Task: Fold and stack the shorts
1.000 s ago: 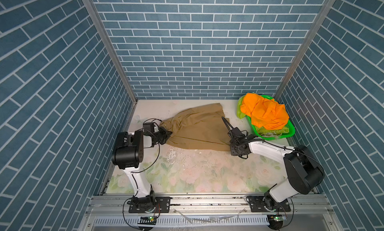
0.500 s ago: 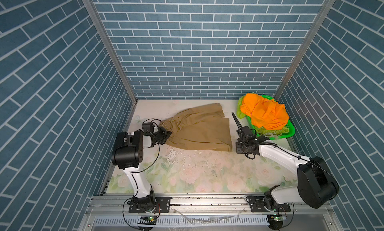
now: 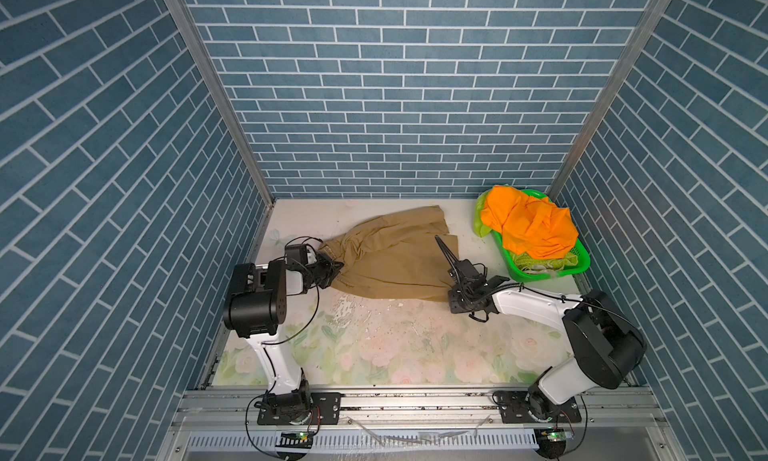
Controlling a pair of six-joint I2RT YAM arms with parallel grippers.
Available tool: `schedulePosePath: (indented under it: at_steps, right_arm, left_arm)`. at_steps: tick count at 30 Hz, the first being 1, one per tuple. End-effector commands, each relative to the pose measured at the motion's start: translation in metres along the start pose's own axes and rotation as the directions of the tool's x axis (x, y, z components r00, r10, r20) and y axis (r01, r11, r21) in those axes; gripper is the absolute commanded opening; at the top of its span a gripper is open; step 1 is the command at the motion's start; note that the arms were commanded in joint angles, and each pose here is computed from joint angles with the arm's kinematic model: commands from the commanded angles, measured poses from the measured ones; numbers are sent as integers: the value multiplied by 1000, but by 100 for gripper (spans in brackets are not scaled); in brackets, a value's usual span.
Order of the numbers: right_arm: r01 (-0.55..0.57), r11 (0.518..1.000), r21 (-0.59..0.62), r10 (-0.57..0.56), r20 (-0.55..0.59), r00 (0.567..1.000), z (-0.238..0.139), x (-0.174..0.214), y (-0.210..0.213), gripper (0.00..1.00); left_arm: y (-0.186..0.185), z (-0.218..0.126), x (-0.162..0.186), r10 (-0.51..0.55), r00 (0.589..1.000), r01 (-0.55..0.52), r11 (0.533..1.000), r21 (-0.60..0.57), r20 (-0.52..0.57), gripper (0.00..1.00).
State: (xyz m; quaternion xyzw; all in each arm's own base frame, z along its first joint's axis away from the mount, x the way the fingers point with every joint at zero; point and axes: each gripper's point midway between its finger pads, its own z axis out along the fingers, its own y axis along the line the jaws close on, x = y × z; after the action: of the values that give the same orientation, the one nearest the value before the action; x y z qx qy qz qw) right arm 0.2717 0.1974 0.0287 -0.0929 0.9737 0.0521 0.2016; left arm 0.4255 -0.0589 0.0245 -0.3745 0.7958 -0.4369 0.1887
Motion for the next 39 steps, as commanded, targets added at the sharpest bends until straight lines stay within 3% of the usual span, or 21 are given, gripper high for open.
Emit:
schedulePosePath:
  at_steps: [1, 9, 13, 22, 25, 31, 35, 39]
  right_arm:
    - [-27, 993, 113, 26, 11, 1000, -4, 0, -19, 31]
    - [65, 970, 236, -70, 13, 997, -16, 0, -46, 0]
    - [127, 945, 301, -134, 3, 991, -27, -4, -61, 0]
    - [81, 960, 269, -89, 17, 996, -35, -16, -68, 0]
    - [107, 939, 328, -126, 37, 991, -49, -37, -73, 0]
    - [132, 878, 459, -249, 204, 947, -110, -107, -79, 0]
    - [185, 867, 464, -339, 275, 900, -127, -116, -77, 0]
    - [302, 896, 325, -373, 184, 909, -102, -90, -58, 5]
  left_arm:
    - [42, 1, 1, -68, 997, 70, 990, -120, 23, 0]
    - [41, 1, 1, -67, 998, 69, 991, -117, 21, 0]
    - [42, 0, 2, -69, 997, 71, 990, -120, 20, 0]
    - [42, 0, 2, -69, 997, 71, 990, -118, 19, 0]
    - [41, -1, 1, -71, 997, 73, 990, -117, 21, 0]
    - [45, 0, 1, -90, 996, 92, 990, -108, 23, 0]
    - [46, -1, 0, -92, 995, 94, 990, -109, 25, 0]
    - [47, 0, -1, -92, 995, 94, 989, -112, 27, 0]
